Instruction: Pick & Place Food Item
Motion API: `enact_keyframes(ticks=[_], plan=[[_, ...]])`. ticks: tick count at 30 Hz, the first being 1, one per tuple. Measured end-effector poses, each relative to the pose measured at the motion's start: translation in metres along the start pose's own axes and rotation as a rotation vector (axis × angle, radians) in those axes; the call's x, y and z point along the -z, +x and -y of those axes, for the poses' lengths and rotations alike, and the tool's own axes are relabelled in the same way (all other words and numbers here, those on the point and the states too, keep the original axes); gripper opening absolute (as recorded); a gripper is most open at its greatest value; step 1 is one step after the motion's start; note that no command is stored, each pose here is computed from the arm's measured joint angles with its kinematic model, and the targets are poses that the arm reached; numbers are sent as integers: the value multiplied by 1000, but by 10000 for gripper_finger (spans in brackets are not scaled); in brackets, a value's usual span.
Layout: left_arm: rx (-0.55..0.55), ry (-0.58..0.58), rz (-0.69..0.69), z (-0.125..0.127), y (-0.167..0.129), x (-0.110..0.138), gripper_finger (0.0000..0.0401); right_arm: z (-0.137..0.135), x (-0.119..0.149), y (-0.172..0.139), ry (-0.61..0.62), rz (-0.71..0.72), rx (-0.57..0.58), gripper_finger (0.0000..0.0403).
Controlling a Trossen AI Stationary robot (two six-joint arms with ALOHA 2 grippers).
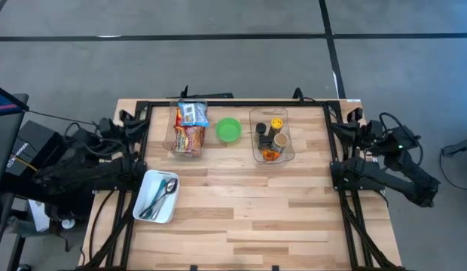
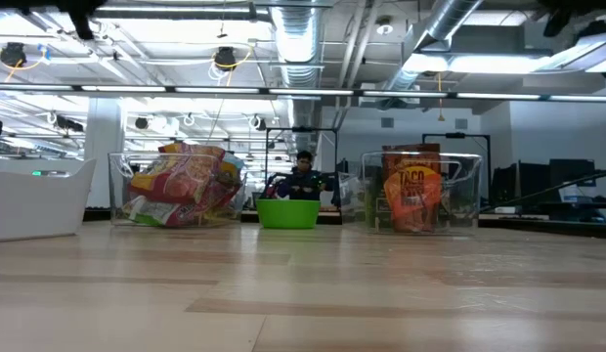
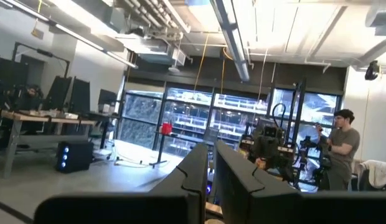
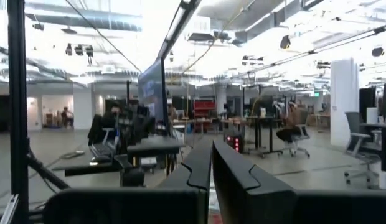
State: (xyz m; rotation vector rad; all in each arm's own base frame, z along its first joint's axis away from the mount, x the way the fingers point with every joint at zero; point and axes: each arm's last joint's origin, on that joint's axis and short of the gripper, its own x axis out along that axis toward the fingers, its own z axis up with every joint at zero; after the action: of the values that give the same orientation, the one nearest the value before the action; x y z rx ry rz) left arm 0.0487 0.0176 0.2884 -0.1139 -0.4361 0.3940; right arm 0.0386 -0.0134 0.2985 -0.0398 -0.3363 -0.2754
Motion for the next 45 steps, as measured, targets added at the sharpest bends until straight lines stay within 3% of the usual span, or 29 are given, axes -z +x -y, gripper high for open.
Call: enact_keyframes(ticks=[6, 14, 28, 37, 45], plan=[[0, 1, 7, -4, 5, 38, 24, 4, 32, 10, 42, 55, -5, 10], [2, -4, 20, -9, 4, 75, 23, 7, 71, 15, 116, 23, -3, 11], [-11, 10, -78, -13, 1, 100, 22, 10, 121, 14, 155, -96, 11, 11], [-27, 67, -217, -15, 1, 114, 22, 10, 139, 10, -2, -290, 11, 11], [-40, 80, -314, -16, 4, 124, 22, 11, 142, 11, -15, -321, 30, 11]])
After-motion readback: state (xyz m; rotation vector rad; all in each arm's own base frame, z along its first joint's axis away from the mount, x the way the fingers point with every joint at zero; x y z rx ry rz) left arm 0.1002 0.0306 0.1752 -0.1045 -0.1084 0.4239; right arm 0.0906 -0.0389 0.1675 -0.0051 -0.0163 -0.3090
